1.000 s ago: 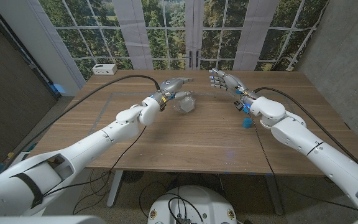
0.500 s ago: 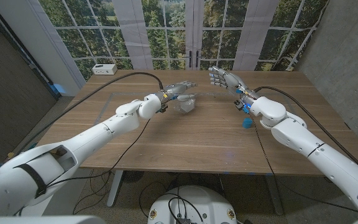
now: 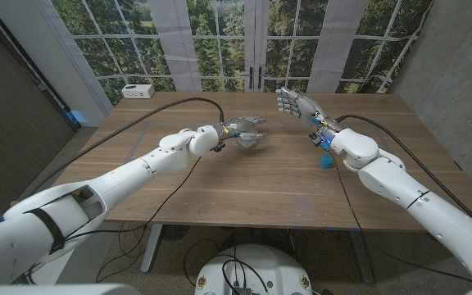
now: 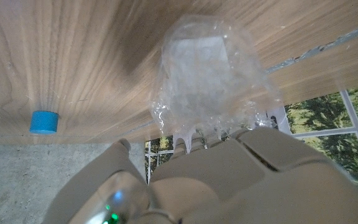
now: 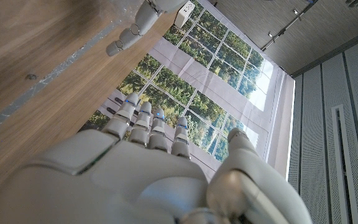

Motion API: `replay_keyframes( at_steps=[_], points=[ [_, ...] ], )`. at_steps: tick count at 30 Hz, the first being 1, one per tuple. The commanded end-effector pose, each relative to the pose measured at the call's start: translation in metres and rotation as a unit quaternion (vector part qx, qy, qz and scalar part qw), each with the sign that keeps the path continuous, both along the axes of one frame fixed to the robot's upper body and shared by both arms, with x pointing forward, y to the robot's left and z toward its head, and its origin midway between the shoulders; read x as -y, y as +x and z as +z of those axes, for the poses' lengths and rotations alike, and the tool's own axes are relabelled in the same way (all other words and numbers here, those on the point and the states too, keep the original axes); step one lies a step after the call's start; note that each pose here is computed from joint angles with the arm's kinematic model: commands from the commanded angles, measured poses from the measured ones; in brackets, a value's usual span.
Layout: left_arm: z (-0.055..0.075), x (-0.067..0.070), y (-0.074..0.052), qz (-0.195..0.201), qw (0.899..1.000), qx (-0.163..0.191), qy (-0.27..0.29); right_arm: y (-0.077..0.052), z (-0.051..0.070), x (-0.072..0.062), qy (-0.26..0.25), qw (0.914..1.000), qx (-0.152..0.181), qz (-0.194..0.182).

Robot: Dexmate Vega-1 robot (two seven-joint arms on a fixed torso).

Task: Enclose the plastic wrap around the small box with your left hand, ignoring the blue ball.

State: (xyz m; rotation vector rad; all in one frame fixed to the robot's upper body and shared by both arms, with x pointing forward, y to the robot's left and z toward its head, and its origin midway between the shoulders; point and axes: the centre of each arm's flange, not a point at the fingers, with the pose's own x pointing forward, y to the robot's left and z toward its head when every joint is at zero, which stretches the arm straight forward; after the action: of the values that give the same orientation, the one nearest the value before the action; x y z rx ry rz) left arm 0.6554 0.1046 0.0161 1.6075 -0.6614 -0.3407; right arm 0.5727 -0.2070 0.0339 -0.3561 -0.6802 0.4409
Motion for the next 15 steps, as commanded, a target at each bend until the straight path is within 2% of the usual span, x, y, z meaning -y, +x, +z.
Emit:
replay_keyframes(
  at_steps=[1, 4, 6, 8, 10, 11, 12, 15],
  points=[
    [-0.017, 0.011, 0.004, 0.044, 0.996, -0.02, 0.078, 0.001, 0.0, 0.001, 0.001, 1.0, 0.0, 0.0],
    [-0.022, 0.013, 0.004, 0.045, 0.995, -0.015, 0.093, 0.002, 0.0, 0.0, -0.001, 1.0, -0.002, 0.002],
    [-0.026, 0.015, 0.004, 0.06, 0.991, 0.004, 0.119, 0.003, 0.0, 0.001, -0.001, 1.0, -0.003, 0.001],
    [-0.028, 0.015, 0.007, 0.055, 0.991, -0.019, 0.12, 0.004, 0.0, 0.001, 0.001, 1.0, -0.005, 0.003],
    [-0.029, 0.015, 0.006, 0.06, 0.991, -0.01, 0.118, 0.004, 0.0, 0.001, -0.003, 1.0, -0.003, 0.001],
    [-0.03, 0.016, 0.009, 0.067, 0.988, -0.023, 0.136, 0.004, 0.0, 0.001, -0.001, 1.0, -0.002, 0.002],
    [-0.031, 0.015, 0.009, 0.062, 0.99, -0.029, 0.125, 0.004, 0.001, 0.001, -0.001, 1.0, -0.003, 0.0],
    [-0.032, 0.015, 0.009, 0.065, 0.989, -0.026, 0.133, 0.004, 0.001, 0.001, -0.003, 1.0, -0.003, 0.001]
  ],
)
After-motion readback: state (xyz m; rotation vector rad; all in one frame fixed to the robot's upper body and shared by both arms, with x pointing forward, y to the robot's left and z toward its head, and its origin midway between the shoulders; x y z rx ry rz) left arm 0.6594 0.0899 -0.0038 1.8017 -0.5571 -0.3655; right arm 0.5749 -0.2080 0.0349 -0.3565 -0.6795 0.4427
